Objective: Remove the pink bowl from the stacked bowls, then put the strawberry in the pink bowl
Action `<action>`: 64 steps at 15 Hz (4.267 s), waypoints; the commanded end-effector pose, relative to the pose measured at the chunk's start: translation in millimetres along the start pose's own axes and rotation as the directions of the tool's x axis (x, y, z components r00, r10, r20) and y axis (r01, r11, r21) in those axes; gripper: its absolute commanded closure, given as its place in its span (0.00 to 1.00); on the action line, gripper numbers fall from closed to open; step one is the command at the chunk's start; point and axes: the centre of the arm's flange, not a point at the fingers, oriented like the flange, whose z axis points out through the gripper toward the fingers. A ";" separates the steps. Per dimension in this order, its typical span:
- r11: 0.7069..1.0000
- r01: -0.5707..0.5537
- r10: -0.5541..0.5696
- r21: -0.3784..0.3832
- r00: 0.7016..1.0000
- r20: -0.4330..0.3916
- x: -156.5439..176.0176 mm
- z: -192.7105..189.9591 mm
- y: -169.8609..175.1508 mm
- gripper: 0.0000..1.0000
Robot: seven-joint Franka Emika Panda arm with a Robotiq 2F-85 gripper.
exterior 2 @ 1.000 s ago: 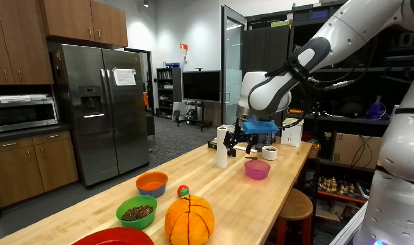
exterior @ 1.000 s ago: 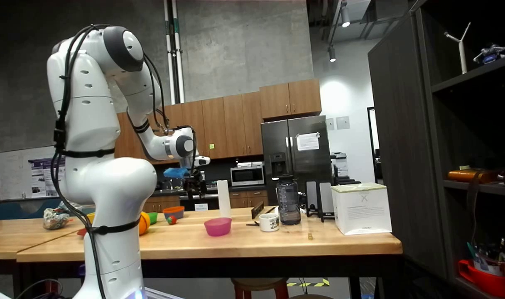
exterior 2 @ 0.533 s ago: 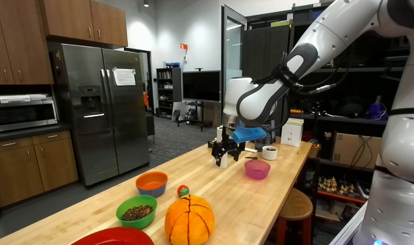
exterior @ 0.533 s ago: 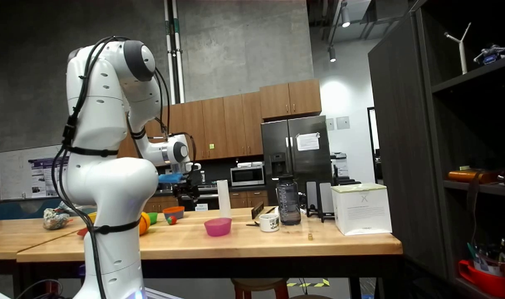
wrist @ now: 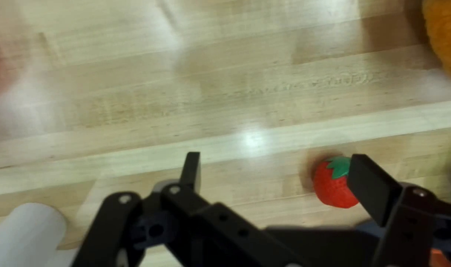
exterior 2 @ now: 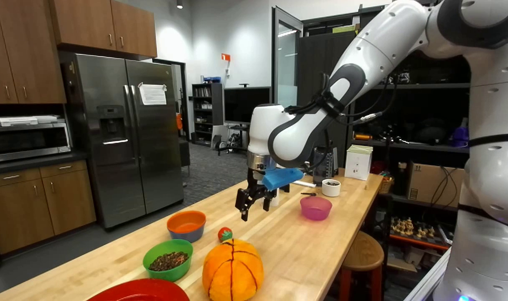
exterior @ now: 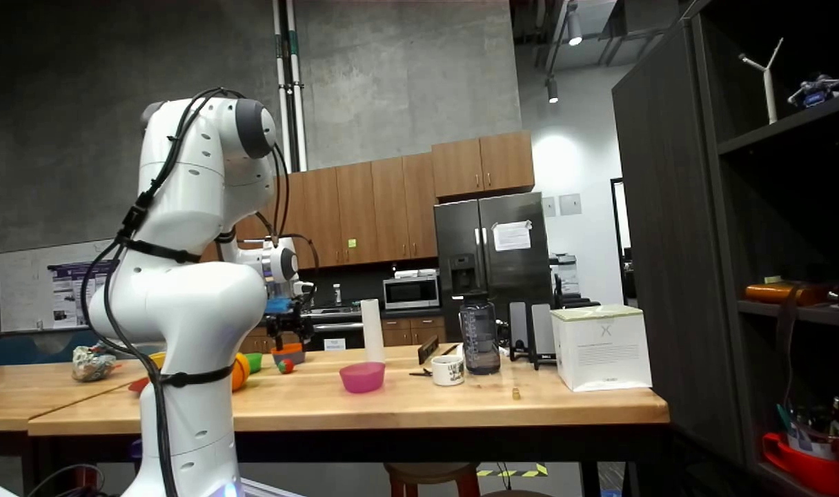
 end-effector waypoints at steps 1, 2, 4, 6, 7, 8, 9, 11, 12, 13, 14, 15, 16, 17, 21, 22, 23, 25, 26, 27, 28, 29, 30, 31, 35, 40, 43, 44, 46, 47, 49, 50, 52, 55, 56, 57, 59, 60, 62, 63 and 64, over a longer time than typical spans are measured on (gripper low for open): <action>1.000 0.029 -0.029 0.002 1.000 0.009 26.0 15.4 -28.1 0.00; 0.999 0.038 -0.038 0.009 0.999 0.013 29.3 19.1 -33.4 0.00; 0.999 0.037 -0.038 0.025 0.999 0.018 36.7 26.9 -41.9 0.00; 0.999 0.036 -0.036 0.030 0.999 0.018 44.1 31.8 -48.6 0.00; 0.999 0.035 -0.036 0.035 0.999 0.022 47.6 33.8 -51.4 0.00; 0.999 0.035 -0.036 0.037 0.999 0.023 50.6 36.2 -54.2 0.00; 0.998 0.040 -0.041 0.040 0.999 0.026 52.7 39.3 -57.5 0.00; 0.998 0.048 -0.049 0.036 0.998 0.030 55.2 45.9 -63.1 0.03; 0.998 0.051 -0.052 0.034 0.998 0.035 56.0 49.1 -65.0 0.06; 0.998 0.051 -0.053 0.032 0.998 0.041 57.2 52.4 -67.0 0.27; 0.998 0.054 -0.055 0.031 0.997 0.047 57.5 54.8 -68.3 0.29; 0.998 0.055 -0.056 0.028 0.997 0.049 58.3 57.0 -69.6 0.36; 0.998 0.056 -0.057 0.026 0.997 0.052 58.5 58.7 -70.3 0.43; 0.998 0.057 -0.059 0.025 0.997 0.055 58.5 59.8 -70.2 0.52; 0.998 0.056 -0.057 0.004 0.996 0.070 58.0 53.3 -65.3 0.75; 0.998 0.056 -0.056 -0.009 0.996 0.074 56.6 50.6 -61.3 0.75; 0.998 0.055 -0.053 -0.018 0.995 0.079 55.5 47.9 -57.7 0.75; 0.998 0.049 -0.046 -0.031 0.995 0.088 51.6 40.0 -43.2 0.75; 0.998 0.043 -0.040 -0.038 0.995 0.089 50.5 36.6 -36.6 0.75; 0.998 0.034 -0.030 -0.046 0.996 0.087 48.4 31.9 -27.0 0.75; 0.998 0.026 -0.022 -0.052 0.997 0.080 47.5 27.5 -19.2 0.75; 0.998 0.011 -0.007 -0.056 0.997 0.074 45.2 21.7 -7.7 0.75; 0.998 -0.006 0.010 -0.064 0.998 0.067 42.8 16.9 3.3 0.75; 0.997 -0.025 0.030 -0.072 0.998 0.064 39.7 12.7 16.7 0.75; 0.989 -0.106 0.112 -0.101 0.992 0.061 22.7 -1.1 70.7 0.75; 0.970 -0.205 0.214 -0.131 0.975 0.054 -4.8 -21.6 133.5 0.75; 0.955 -0.259 0.268 -0.143 0.962 0.044 -18.6 -34.4 163.3 0.75; 0.950 -0.277 0.286 -0.147 0.957 0.042 -23.5 -37.6 172.2 0.75; 0.939 -0.309 0.318 -0.149 0.947 0.042 -33.2 -41.7 187.8 0.75; 0.935 -0.321 0.330 -0.150 0.943 0.041 -37.9 -43.3 192.7 0.75; 0.928 -0.338 0.347 -0.157 0.937 0.037 -47.3 -45.1 200.5 0.75; 0.923 -0.348 0.357 -0.163 0.933 0.034 -52.4 -45.2 204.9 0.75; 0.917 -0.364 0.375 -0.163 0.926 0.038 -62.0 -44.6 214.3 0.75; 0.908 -0.383 0.394 -0.170 0.918 0.038 -74.4 -40.9 223.2 0.75; 0.905 -0.389 0.401 -0.170 0.915 0.040 -77.5 -38.8 225.8 0.75; 0.902 -0.395 0.408 -0.173 0.912 0.043 -80.0 -37.2 227.8 0.75; 0.899 -0.400 0.413 -0.177 0.910 0.043 -83.9 -34.0 231.8 0.75; 0.898 -0.402 0.415 -0.180 0.909 0.039 -84.4 -31.5 233.5 0.75; 0.896 -0.405 0.416 -0.180 0.909 0.025 -83.2 -26.5 235.4 0.75; 0.897 -0.404 0.414 -0.181 0.910 0.019 -82.3 -24.7 236.1 0.75; 0.898 -0.401 0.410 -0.180 0.912 0.014 -81.8 -23.9 236.6 0.75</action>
